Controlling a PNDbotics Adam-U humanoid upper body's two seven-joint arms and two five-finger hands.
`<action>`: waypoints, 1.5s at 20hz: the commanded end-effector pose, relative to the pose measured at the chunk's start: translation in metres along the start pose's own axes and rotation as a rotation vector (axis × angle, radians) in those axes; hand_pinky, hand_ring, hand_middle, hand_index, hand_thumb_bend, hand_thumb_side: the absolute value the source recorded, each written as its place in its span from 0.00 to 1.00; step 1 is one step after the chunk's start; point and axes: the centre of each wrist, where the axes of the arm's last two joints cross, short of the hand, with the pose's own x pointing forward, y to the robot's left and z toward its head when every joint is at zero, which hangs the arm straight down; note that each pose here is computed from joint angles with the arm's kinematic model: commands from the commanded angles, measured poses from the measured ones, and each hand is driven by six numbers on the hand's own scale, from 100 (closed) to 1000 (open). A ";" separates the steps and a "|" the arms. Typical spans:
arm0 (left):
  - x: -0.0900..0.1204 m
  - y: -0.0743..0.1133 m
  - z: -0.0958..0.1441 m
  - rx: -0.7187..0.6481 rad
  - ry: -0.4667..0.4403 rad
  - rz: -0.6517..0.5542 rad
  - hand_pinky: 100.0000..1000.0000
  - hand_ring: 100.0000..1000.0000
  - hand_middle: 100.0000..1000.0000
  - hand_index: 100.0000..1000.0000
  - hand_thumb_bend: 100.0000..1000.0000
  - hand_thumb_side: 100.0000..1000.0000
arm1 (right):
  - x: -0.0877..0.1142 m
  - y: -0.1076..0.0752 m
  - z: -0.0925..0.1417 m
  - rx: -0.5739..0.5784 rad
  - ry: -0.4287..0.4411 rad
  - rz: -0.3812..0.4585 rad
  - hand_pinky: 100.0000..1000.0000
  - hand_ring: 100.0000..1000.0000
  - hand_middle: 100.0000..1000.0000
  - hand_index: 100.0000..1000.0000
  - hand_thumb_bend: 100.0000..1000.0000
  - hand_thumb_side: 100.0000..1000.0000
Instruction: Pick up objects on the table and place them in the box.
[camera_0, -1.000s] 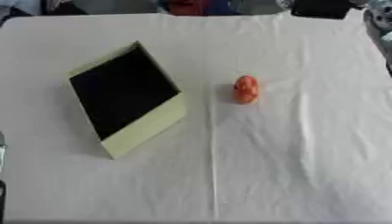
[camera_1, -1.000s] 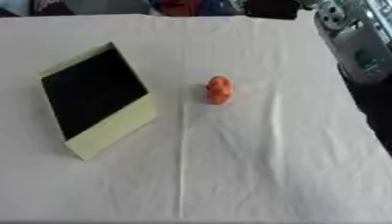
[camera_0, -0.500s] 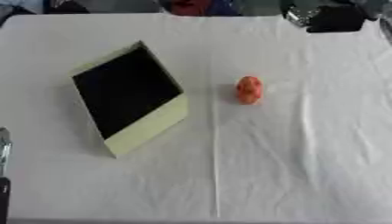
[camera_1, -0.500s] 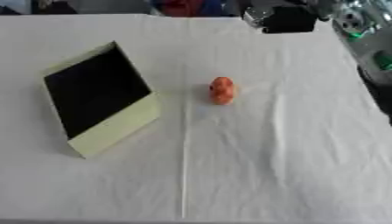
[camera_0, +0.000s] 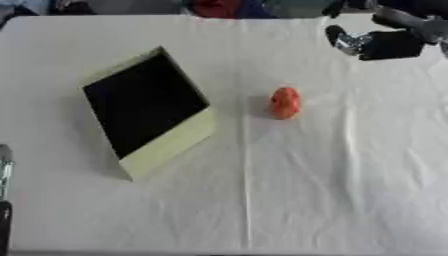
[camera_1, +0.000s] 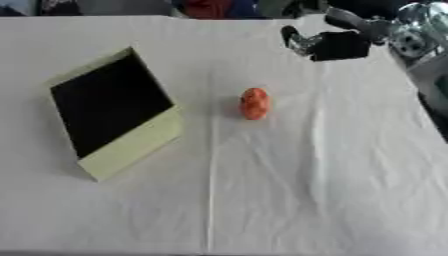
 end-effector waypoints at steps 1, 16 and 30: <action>0.007 0.002 -0.009 -0.018 -0.038 -0.008 0.52 0.67 0.74 0.74 0.00 0.62 | 0.000 -0.009 0.004 -0.005 -0.010 0.040 0.91 0.93 0.76 0.89 0.00 0.99; 0.006 0.001 -0.009 -0.014 -0.033 0.002 0.52 0.66 0.74 0.74 0.00 0.62 | 0.016 0.036 -0.011 0.139 0.039 -0.065 0.89 0.91 0.77 0.93 0.00 0.52; 0.006 0.000 -0.008 -0.011 -0.026 0.011 0.52 0.66 0.73 0.74 0.00 0.62 | 0.033 0.043 -0.019 0.241 0.009 -0.198 0.87 0.89 0.76 0.97 0.00 0.00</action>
